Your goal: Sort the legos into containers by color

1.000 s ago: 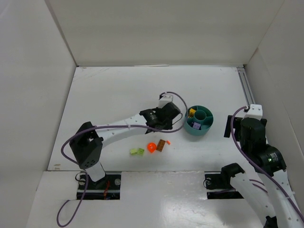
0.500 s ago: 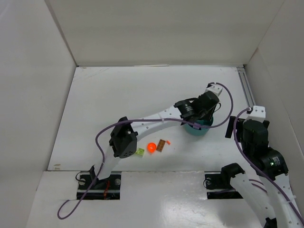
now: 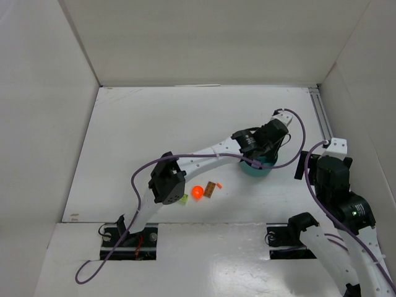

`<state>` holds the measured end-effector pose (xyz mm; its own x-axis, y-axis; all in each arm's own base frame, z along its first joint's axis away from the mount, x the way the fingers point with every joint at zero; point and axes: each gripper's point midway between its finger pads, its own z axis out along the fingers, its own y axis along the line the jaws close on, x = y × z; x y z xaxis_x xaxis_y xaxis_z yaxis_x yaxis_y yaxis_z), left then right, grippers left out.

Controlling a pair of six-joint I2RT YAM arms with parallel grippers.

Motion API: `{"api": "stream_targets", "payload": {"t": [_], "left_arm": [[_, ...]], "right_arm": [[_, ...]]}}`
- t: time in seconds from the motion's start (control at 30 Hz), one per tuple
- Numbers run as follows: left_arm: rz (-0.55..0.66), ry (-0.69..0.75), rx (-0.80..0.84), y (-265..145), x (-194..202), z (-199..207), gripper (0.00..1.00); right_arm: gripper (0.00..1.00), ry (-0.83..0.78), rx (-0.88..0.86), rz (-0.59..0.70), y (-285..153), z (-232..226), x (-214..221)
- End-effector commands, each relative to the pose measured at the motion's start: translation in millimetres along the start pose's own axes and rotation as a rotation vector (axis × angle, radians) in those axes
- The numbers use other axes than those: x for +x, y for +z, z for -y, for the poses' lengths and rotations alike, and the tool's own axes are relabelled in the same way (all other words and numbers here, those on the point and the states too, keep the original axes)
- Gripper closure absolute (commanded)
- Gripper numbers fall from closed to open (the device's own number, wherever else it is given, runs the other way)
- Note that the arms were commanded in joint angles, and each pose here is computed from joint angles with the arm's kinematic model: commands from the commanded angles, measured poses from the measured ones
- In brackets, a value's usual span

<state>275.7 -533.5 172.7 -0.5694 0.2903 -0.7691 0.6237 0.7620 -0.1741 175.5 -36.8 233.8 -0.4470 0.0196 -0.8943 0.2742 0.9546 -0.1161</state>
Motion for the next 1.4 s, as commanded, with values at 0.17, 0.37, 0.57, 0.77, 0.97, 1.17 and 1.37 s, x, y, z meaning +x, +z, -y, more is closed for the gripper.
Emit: {"api": "stream_targets", "payload": {"t": [0.17, 0.37, 0.57, 0.77, 0.97, 1.17, 1.37], "left_arm": [[0.033, 0.007, 0.048, -17, -17, 13, 0.74], [0.028, 0.027, 0.077, -31, -18, 15, 0.63], [0.03, 0.025, 0.092, -39, -19, 15, 0.59], [0.066, -0.002, 0.08, -70, -29, 6, 0.45], [0.032, -0.161, -0.072, -107, 25, -72, 0.0], [0.061, -0.496, -0.23, -174, 89, -166, 0.0], [0.043, -0.72, -0.382, -223, 164, -212, 0.0]], "right_arm": [[0.0, 0.055, -0.014, 0.067, -4, -2, -19], [0.0, 0.055, -0.014, 0.067, -4, -2, -19], [0.0, 0.055, -0.014, 0.067, -4, -2, -19], [0.0, 0.01, -0.045, 0.077, -2, -7, -21], [0.0, -0.148, -0.321, 0.21, -9, -51, -46], [0.0, -0.391, -0.79, 0.213, -9, -144, -33], [0.0, -0.578, -1.067, 0.18, -34, -240, 4]]}}
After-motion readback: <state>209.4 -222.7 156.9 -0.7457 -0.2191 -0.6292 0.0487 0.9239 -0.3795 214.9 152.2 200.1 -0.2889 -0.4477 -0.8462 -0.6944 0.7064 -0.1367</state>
